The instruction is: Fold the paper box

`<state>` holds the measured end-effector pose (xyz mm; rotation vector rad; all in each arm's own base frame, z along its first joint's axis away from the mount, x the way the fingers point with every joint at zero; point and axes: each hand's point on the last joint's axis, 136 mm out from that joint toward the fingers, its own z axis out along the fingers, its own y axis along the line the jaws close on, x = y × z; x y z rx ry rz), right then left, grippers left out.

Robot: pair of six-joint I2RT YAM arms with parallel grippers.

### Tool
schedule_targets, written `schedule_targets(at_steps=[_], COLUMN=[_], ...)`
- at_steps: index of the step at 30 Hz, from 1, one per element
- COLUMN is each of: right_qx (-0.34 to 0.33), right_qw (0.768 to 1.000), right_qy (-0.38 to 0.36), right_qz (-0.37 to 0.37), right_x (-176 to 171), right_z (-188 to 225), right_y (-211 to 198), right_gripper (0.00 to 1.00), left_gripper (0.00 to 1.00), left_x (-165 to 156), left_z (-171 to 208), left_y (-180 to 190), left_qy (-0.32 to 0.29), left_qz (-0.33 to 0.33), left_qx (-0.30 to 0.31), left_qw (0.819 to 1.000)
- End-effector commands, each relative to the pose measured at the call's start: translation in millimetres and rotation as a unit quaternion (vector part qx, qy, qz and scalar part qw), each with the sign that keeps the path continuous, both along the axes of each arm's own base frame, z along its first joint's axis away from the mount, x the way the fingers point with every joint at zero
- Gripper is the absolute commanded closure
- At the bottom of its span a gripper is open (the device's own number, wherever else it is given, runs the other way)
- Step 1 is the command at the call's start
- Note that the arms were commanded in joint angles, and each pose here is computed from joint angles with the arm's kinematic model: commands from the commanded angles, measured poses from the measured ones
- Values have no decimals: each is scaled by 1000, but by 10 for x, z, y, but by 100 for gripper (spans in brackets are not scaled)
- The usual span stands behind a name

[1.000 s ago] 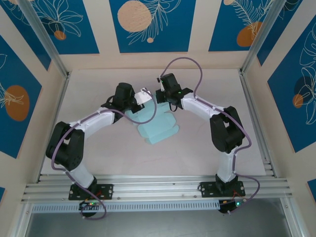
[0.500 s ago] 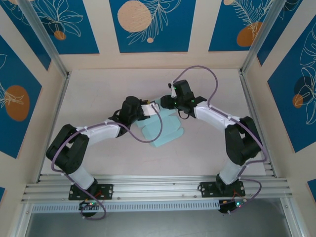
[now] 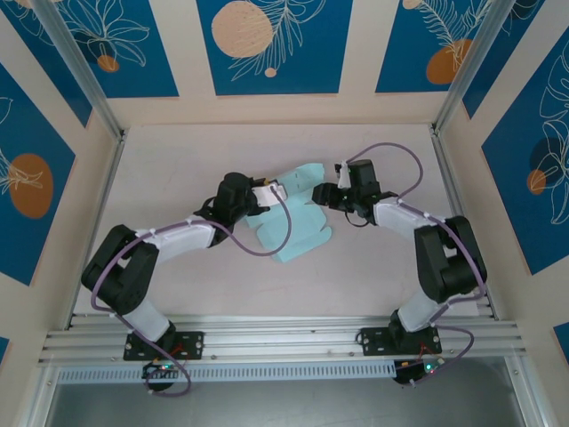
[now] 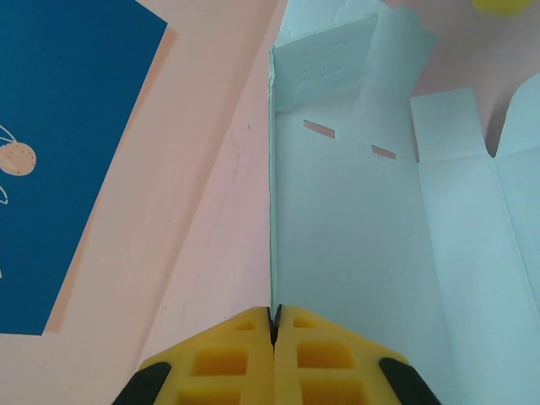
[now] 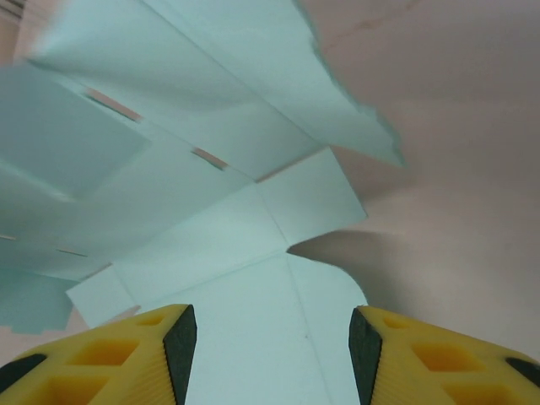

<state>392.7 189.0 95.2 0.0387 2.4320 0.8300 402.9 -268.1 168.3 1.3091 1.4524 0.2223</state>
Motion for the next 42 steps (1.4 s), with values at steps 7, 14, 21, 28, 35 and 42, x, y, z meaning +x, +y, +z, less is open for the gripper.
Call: schedule_targets(at_steps=[7, 14, 21, 28, 35, 42], right_qx=[37, 59, 69, 65, 46, 77], right_qw=[999, 998, 997, 998, 999, 996], right_qy=[17, 19, 21, 16, 17, -4], right_qz=[-4, 15, 23, 17, 9, 39], right_x=[307, 436, 537, 571, 627, 586], right_z=[-164, -213, -220, -181, -249, -52], right_y=[79, 207, 276, 258, 206, 357], right_gripper=[46, 47, 47, 50, 48, 61], left_gripper=[100, 100, 100, 100, 100, 100], left_x=[48, 39, 48, 52, 48, 63], left_z=[145, 132, 155, 176, 163, 132], left_y=[84, 71, 66, 62, 58, 56], left_qy=[12, 17, 18, 16, 19, 23], left_qz=[-13, -20, -19, -18, -19, -17], left_qx=[-55, -62, -65, -73, -73, -69], left_qw=[998, 998, 998, 997, 997, 997])
